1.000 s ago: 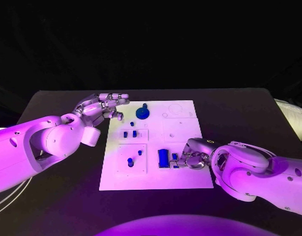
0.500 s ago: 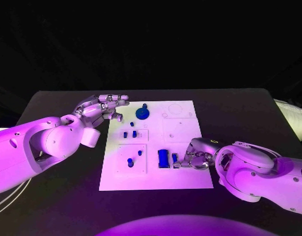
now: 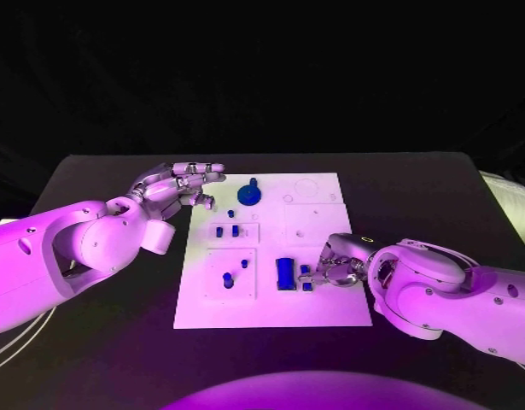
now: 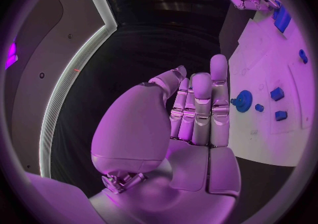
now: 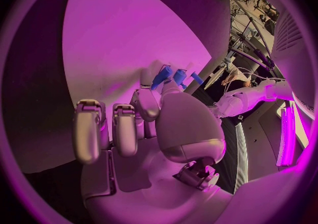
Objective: Assemble the parts on the task board
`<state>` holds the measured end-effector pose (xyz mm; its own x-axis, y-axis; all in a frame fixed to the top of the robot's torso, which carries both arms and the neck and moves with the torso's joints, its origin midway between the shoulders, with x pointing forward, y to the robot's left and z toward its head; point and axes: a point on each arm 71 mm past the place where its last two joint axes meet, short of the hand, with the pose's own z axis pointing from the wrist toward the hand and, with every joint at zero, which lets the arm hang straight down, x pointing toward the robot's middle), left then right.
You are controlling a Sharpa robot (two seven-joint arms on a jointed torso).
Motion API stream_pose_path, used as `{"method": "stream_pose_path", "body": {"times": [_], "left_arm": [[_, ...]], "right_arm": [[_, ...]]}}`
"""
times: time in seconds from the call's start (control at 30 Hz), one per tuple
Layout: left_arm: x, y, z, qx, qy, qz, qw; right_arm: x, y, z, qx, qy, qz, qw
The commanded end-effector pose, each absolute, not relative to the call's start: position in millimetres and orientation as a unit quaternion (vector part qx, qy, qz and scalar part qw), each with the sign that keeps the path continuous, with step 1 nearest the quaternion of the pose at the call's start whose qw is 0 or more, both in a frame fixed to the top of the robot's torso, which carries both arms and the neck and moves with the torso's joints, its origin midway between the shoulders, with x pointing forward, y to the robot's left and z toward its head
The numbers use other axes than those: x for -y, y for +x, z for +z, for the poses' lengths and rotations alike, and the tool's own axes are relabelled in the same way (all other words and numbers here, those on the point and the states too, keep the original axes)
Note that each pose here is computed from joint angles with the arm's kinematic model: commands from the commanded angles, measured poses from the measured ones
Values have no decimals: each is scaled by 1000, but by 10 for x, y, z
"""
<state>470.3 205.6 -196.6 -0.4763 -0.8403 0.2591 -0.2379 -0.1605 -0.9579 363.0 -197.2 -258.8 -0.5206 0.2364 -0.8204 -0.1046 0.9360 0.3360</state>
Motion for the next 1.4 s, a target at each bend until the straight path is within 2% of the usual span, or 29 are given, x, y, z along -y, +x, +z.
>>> {"method": "stream_pose_path", "body": {"times": [0.03, 0.4, 0.67, 0.87, 1.4], "left_arm": [[-2035, 4695, -1959, -600, -443, -622, 238], [-2041, 4702, -1970, -600, -444, -621, 238], [-2046, 4702, -1988, -600, -445, -620, 238], [-2041, 4699, -1993, -601, -445, -620, 237], [-2049, 4695, -1998, -601, -446, -619, 237]], "right_arm": [[1993, 3602, -2705, -868, 31, 160, 469], [2013, 3617, -2707, -862, 40, 165, 478], [1995, 3626, -2661, -843, 79, 204, 492], [1994, 3616, -2637, -837, 89, 216, 494], [2193, 3505, -2566, -848, 76, 207, 482]]}}
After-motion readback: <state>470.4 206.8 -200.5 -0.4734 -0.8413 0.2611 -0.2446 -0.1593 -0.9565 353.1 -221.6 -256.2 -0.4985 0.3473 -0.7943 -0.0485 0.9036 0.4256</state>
